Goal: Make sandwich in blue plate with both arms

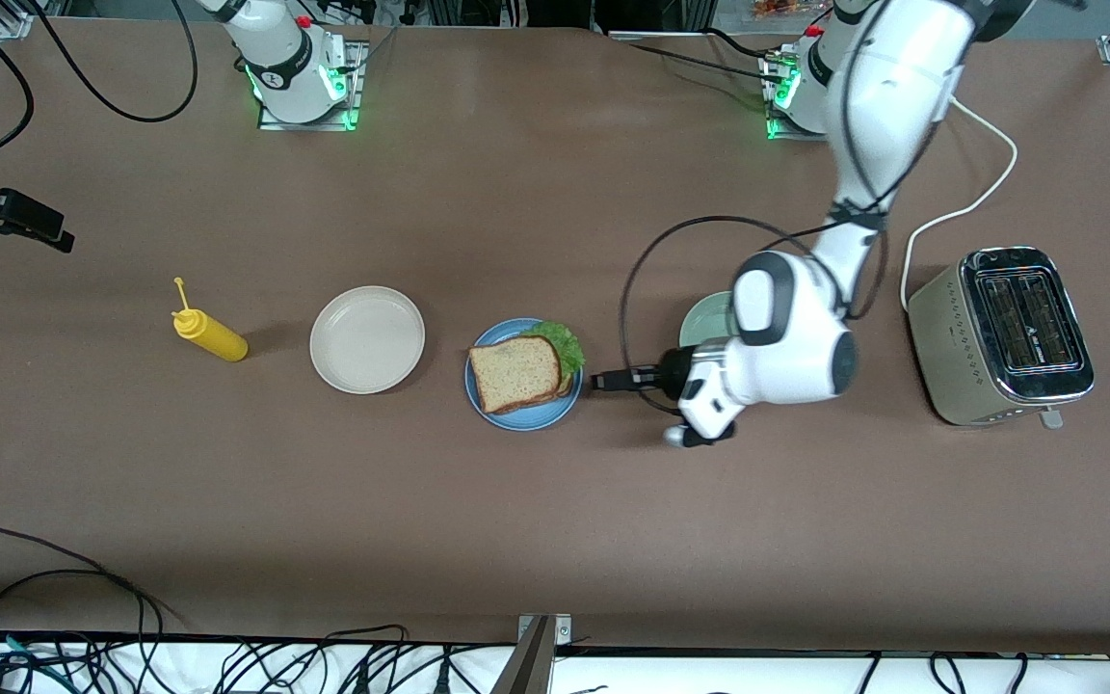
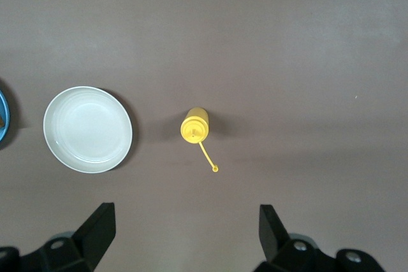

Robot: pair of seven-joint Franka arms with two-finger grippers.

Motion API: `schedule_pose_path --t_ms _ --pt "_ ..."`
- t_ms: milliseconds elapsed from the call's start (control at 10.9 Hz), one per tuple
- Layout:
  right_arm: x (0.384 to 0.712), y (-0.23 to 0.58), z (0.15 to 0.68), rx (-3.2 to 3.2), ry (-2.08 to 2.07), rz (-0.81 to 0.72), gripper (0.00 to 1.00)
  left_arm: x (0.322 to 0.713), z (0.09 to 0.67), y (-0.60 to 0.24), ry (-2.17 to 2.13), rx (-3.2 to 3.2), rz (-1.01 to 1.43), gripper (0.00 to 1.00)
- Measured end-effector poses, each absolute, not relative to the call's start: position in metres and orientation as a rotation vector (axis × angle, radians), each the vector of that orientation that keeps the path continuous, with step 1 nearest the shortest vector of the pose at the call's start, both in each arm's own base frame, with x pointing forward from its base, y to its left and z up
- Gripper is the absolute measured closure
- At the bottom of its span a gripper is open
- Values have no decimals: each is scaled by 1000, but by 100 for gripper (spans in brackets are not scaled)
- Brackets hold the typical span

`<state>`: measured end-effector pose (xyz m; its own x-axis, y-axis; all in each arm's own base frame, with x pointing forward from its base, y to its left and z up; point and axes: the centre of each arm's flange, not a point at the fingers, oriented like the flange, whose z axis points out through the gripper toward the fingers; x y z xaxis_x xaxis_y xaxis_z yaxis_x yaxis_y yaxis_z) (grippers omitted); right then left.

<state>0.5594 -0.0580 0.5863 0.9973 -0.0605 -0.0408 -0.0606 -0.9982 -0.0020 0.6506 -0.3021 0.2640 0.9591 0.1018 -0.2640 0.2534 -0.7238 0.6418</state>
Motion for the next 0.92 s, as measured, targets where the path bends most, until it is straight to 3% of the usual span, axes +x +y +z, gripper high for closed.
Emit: schedule_pose_path --t_ms 461,921 --pt "560 -58 587 -3136 95 62 0 649 363 -161 131 2595 -89 0" --pt "560 -58 587 -3136 94 60 0 624 432 -50 -65 2833 -119 0"
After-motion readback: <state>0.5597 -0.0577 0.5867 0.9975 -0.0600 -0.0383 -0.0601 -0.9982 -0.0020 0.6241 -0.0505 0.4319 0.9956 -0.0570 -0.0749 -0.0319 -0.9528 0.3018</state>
